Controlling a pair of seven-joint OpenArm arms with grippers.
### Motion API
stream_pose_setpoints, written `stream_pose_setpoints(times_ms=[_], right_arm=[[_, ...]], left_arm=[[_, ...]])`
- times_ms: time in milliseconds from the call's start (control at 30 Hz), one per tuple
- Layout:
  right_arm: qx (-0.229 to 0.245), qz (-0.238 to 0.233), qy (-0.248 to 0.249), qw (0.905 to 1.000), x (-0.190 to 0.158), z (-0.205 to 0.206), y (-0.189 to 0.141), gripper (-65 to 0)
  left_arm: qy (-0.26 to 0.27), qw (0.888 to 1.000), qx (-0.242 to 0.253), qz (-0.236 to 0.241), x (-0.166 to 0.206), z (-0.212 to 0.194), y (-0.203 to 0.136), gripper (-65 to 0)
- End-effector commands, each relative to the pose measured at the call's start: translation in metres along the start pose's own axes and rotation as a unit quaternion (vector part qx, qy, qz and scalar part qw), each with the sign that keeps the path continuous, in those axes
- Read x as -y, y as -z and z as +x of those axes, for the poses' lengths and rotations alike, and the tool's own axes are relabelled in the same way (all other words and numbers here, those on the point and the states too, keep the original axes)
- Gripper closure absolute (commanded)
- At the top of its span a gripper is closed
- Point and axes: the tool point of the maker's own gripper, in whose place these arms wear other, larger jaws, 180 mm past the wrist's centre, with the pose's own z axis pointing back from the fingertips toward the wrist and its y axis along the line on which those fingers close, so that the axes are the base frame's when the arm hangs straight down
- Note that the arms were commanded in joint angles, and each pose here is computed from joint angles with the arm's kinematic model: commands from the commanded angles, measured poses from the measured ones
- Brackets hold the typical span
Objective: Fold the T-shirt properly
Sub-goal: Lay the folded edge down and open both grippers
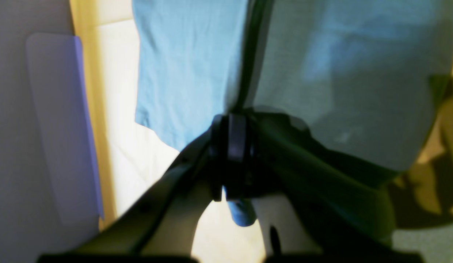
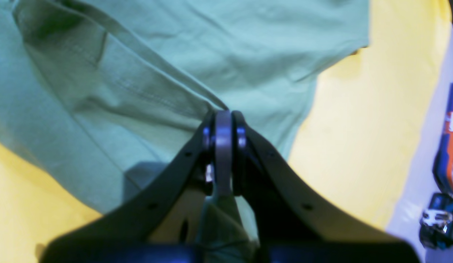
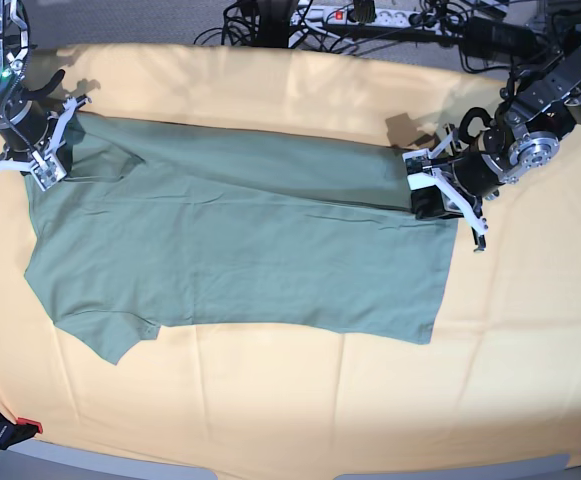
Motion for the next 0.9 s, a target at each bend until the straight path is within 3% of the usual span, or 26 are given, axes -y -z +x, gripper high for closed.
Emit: stream_pose_setpoints(times_ms=[0, 300, 433, 633, 800, 867], right_arm=[[0.016, -0.015, -0.005, 0.9998, 0.011, 0.009, -0.003, 0.0], [0.024, -0.022, -0.004, 0.9995, 0.016, 0.015, -0.002, 0.0], [0.026, -0.023, -0.003, 0.9994, 0.017, 0.016, -0.001, 0.0], [0.026, -0.022, -0.004, 0.9994, 0.016, 0.016, -0.001, 0.0], [0.026, -0.023, -0.004, 0.9994, 0.017, 0.016, -0.001, 0.0], [0.026, -0.023, -0.004, 0.9994, 0.017, 0.016, -0.001, 0.0]], left_arm=[[0.010, 1.000, -0.001, 0.025, -0.018, -0.002, -0.004, 0.0], [0.044, 0.998, -0.005, 0.032, -0.024, -0.005, -0.006, 0.0], [0.072, 0.997, -0.006, 0.010, -0.028, -0.012, -0.012, 0.0], [0.058, 0.996, 0.038, -0.048, -0.026, -0.002, -0.019, 0.0], [0.043, 0.996, 0.060, -0.053, -0.025, 0.007, -0.019, 0.0], [0.043, 0.996, 0.061, -0.053, -0.025, 0.007, -0.019, -10.6]])
